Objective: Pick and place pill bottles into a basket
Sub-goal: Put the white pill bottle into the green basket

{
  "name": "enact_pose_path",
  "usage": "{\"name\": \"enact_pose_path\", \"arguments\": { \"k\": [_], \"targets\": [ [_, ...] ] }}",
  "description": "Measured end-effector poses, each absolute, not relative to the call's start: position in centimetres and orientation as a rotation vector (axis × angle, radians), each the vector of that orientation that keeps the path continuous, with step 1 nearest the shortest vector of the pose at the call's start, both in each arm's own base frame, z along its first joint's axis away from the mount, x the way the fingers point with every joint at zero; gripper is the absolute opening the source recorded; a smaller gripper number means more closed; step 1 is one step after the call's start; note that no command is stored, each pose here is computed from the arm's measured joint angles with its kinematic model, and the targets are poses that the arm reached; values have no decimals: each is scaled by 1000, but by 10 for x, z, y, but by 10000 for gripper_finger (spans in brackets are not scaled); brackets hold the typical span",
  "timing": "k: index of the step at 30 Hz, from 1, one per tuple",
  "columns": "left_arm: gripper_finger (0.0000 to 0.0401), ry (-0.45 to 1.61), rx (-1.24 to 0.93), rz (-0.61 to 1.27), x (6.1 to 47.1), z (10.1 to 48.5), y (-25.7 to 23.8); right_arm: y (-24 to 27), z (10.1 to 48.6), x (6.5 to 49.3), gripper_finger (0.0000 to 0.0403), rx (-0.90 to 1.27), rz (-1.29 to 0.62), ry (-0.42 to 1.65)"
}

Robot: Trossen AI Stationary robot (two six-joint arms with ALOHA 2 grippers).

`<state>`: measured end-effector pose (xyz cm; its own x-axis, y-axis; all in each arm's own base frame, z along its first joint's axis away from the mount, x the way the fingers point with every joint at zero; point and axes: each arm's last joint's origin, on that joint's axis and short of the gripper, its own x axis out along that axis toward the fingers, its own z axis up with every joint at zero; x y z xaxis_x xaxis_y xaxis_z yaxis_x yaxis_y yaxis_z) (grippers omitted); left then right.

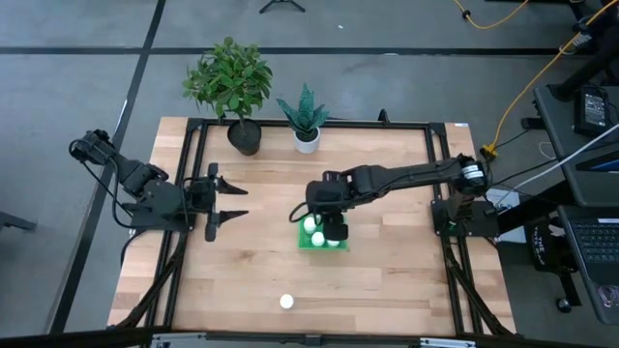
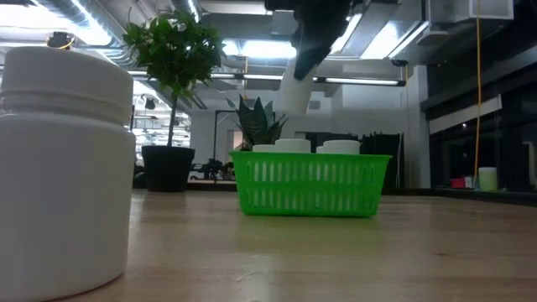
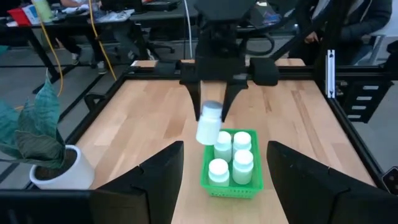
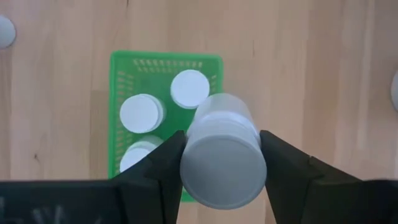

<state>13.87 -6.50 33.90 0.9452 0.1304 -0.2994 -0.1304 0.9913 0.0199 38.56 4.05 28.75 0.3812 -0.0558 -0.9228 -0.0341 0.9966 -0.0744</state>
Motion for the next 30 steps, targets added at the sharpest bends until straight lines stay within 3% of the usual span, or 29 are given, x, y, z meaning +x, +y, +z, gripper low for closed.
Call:
{"name": "enact_pose_path", "arguments": {
  "k": [30],
  "targets": [
    [223,308,2,134,139,339,-65,43,263,398,172,-82,45,1218]
  ]
}}
